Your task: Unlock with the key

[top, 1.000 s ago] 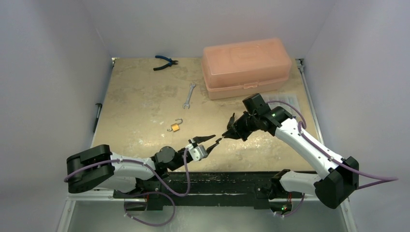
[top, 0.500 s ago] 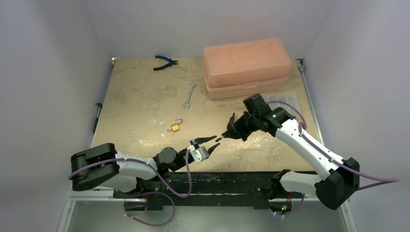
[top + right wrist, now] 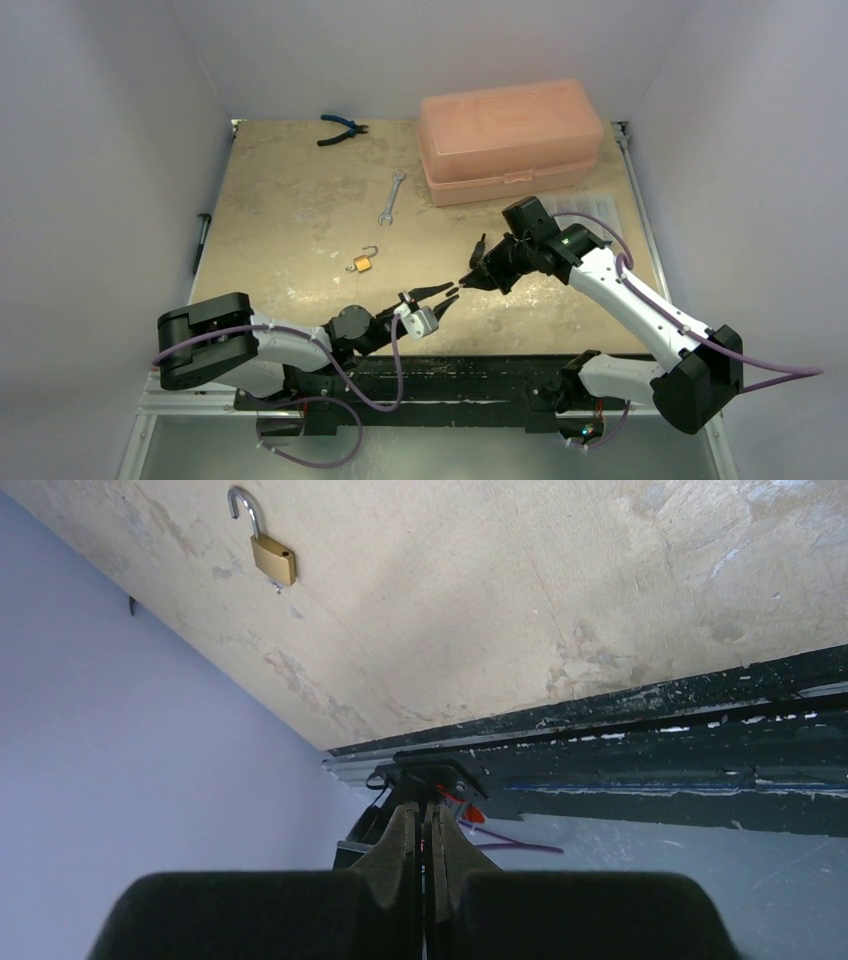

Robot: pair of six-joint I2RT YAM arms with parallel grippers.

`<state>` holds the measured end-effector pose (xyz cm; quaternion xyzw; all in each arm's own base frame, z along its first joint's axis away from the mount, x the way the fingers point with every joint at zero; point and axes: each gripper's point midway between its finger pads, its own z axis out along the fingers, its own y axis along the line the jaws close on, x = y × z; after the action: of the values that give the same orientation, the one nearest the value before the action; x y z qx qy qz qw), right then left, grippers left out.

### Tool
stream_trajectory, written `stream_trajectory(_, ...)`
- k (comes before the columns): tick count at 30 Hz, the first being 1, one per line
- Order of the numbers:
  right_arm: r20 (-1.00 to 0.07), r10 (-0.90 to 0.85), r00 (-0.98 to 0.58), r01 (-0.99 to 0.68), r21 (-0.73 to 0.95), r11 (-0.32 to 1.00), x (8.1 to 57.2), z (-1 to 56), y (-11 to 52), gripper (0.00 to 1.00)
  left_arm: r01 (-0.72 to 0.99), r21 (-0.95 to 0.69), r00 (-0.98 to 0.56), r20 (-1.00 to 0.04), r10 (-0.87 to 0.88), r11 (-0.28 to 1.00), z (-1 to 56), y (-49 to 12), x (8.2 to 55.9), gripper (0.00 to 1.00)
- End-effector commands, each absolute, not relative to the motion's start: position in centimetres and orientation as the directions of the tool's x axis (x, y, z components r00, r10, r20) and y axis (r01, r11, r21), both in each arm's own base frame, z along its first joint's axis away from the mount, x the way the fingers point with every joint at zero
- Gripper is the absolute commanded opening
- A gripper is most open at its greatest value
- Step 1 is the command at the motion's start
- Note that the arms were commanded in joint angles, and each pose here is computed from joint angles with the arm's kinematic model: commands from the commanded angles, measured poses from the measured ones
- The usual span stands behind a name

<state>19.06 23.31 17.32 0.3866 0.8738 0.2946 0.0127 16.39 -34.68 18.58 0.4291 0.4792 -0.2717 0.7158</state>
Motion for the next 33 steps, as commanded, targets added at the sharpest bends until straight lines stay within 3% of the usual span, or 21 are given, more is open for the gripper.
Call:
stream_trajectory(1,0.227,0.673,-0.704,0.661,0.557,0.503,18.9,18.4,23.7,0.0,0.779,0.352,0.438,-0.898,-0.047,0.519,21.4,-35.3,16.6,0.27)
stream_trajectory(15,0.244,0.668,-0.703,0.662,0.567,0.49,18.5,18.4,23.8,0.0,0.771,0.347,0.432,-0.901,-0.037,0.535,21.1,-35.5,16.9,0.21)
stream_trajectory(21,0.24,0.672,-0.701,0.663,0.565,0.49,18.5,18.3,23.7,0.0,0.765,0.335,0.433,-0.899,-0.055,0.55,21.6,-35.5,17.1,0.15)
stream_trajectory(26,0.238,0.672,-0.701,0.663,0.563,0.493,18.5,18.1,23.6,0.0,0.761,0.329,0.435,-0.898,-0.063,0.559,21.9,-35.4,17.2,0.01)
stream_trajectory(31,0.203,0.63,-0.75,0.598,0.616,0.514,19.0,18.6,24.1,0.0,0.767,0.304,0.424,-0.901,-0.091,0.566,22.3,-35.0,17.0,0.0)
stream_trajectory(32,0.193,0.604,-0.773,0.565,0.642,0.518,19.0,19.0,24.5,0.04,0.769,0.293,0.418,-0.903,-0.099,0.569,22.3,-34.8,17.0,0.0)
stream_trajectory(33,0.175,0.591,-0.788,0.537,0.664,0.52,19.3,19.4,24.7,0.18,0.769,0.283,0.412,-0.905,-0.106,0.573,22.4,-34.5,16.9,0.0)
